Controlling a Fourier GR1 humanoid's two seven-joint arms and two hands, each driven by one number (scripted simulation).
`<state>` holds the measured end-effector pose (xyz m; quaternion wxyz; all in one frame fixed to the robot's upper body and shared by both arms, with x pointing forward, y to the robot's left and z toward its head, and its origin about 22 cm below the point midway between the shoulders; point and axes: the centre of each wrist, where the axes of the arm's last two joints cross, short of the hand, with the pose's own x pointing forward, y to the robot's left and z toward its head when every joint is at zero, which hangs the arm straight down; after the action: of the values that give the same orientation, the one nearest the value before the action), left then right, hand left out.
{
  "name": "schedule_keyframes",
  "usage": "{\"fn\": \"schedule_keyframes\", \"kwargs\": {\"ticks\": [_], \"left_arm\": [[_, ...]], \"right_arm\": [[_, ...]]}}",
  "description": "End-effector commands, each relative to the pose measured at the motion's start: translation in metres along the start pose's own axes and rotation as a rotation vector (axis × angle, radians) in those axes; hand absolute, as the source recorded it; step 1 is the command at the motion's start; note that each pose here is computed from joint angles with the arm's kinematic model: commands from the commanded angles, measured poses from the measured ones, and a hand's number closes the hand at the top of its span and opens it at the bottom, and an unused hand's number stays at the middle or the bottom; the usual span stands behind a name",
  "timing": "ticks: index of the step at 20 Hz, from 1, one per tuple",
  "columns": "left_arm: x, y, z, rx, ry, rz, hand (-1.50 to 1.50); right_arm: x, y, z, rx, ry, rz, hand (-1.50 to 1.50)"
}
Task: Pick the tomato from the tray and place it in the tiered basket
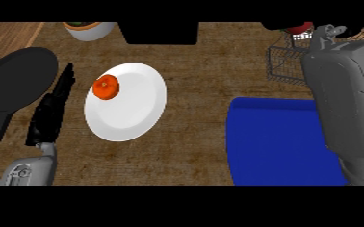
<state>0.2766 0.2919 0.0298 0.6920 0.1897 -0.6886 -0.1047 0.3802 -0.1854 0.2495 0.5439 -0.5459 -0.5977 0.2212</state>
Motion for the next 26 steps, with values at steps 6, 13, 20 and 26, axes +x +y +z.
{"fn": "schedule_keyframes", "kwargs": {"ticks": [6,13,20,26], "left_arm": [[0.008,0.009,0.001,-0.003,-0.005,-0.011,0.00],[0.012,0.011,-0.014,-0.009,-0.002,-0.008,0.00],[-0.003,-0.005,0.003,-0.008,0.005,0.006,0.00],[0.011,-0.008,-0.004,0.007,-0.013,0.001,0.00]], "right_arm": [[-0.047,-0.004,-0.042,-0.082,0.078,0.350,1.50],[-0.117,-0.008,-0.069,-0.032,0.049,0.337,1.50],[-0.145,0.003,-0.075,0.092,0.046,0.216,1.50],[-0.164,0.024,-0.075,0.223,0.185,0.079,1.50]]}}
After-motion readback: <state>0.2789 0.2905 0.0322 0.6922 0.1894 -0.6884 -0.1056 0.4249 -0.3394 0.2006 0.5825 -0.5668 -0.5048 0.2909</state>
